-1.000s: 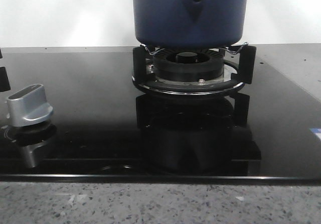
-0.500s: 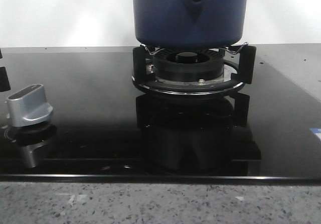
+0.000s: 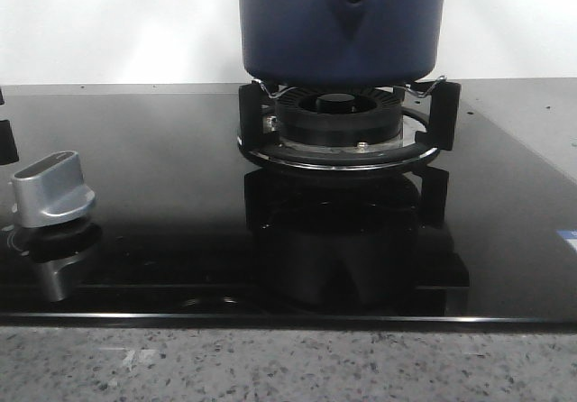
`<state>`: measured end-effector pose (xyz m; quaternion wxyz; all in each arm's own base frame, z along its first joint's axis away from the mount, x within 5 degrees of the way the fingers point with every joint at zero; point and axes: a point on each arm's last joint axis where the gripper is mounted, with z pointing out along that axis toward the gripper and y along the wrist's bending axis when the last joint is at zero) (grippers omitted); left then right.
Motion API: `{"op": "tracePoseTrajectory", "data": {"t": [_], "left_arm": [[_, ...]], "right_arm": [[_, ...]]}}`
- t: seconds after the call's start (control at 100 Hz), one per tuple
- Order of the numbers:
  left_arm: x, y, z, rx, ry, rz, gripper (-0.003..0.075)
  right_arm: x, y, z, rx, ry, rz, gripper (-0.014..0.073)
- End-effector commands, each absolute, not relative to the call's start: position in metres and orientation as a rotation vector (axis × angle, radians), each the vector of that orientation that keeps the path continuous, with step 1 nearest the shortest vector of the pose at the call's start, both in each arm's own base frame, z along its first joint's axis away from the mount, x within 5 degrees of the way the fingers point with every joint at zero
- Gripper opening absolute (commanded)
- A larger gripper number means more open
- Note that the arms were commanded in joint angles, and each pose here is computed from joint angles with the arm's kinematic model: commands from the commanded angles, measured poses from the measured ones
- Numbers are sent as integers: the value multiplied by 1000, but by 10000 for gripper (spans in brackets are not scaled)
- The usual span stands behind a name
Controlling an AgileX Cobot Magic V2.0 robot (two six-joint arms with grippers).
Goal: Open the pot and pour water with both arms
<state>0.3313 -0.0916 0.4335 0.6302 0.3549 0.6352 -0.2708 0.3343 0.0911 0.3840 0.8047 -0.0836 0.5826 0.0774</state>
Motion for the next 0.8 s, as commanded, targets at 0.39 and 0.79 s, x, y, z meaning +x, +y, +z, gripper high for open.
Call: {"op": "tracePoseTrajectory", "data": {"t": [0.39,0.79], "left_arm": [[301,-116,470,797,1294,-782,172],[288,-151,470,853,1266,-854,172]], "right_arm": [[307,-21,443,141,1990,120,-47],[299,-108,356,514,2535,94,-47]]}}
